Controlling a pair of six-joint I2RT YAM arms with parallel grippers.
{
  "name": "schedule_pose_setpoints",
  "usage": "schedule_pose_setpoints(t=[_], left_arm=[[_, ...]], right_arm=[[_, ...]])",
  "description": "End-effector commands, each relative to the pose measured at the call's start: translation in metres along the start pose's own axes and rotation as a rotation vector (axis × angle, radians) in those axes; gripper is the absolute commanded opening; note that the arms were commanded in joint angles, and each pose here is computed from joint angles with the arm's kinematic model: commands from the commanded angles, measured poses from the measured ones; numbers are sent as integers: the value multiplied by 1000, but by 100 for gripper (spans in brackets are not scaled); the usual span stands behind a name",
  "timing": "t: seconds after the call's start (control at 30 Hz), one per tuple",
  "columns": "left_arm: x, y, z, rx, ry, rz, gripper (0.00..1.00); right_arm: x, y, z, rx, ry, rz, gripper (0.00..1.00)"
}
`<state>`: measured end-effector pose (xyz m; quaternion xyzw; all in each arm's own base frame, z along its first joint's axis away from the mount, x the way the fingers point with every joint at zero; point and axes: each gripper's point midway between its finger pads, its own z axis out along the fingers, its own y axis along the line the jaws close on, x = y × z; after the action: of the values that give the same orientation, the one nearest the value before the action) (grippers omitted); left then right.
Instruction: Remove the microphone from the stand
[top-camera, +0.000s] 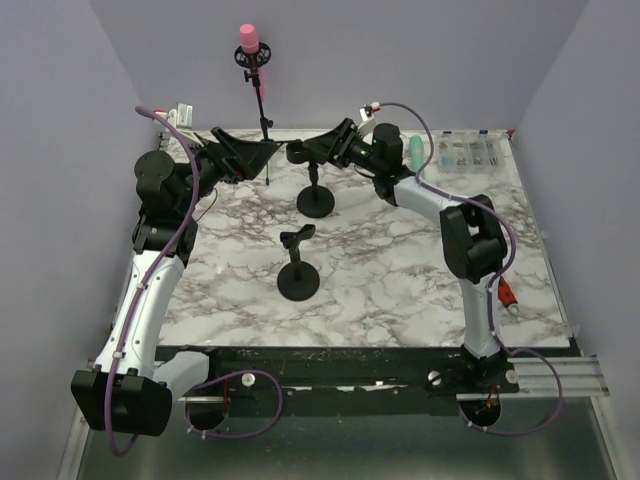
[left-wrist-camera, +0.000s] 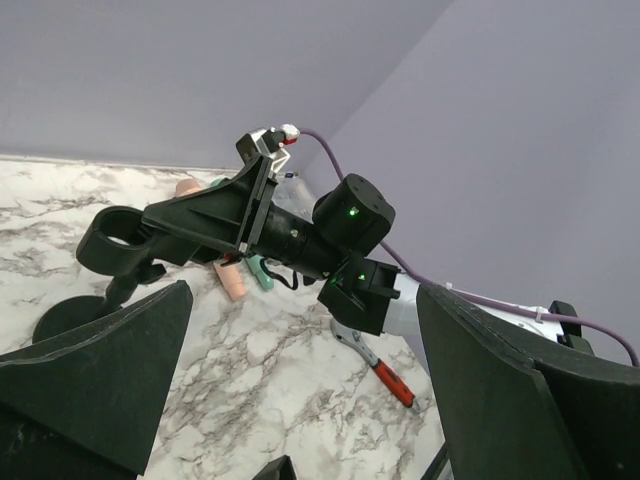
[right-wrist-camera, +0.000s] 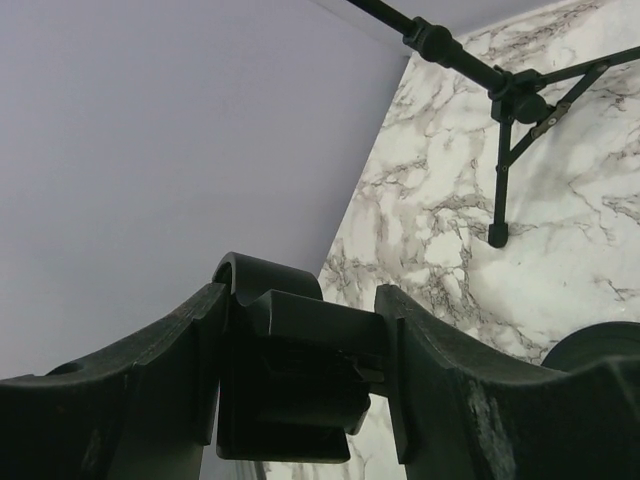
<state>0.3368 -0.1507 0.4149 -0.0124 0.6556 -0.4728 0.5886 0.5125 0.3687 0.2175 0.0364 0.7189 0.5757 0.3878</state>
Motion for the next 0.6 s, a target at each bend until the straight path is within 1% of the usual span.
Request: schedule_pose_setpoints(t=[0.0, 0.13, 0.23, 0.27, 0.3, 0.43, 0.47, 0.57], left_arm=[[-2, -4, -2, 23, -5, 13, 97], [-1, -4, -2, 23, -5, 13, 97], [-3, -3, -3, 16, -10, 21, 97], [-3, -2, -3, 15, -10, 22, 97], [-2, -2, -2, 14, -10, 22, 97], [1, 3, 0, 10, 0, 10, 97], [1, 3, 1, 11, 3, 9, 97], [2, 7, 2, -2, 3, 16, 97]], right_arm=[[89, -150, -29, 385, 220, 62, 61], [89, -147, -28, 370, 228, 62, 63], [84, -136, -24, 341, 231, 58, 67], [81, -129, -24, 327, 234, 52, 70], [76, -121, -22, 310, 230, 41, 75], [45, -82, -15, 263, 206, -47, 99], [32, -70, -11, 254, 189, -79, 100], [6, -42, -5, 252, 182, -146, 100]])
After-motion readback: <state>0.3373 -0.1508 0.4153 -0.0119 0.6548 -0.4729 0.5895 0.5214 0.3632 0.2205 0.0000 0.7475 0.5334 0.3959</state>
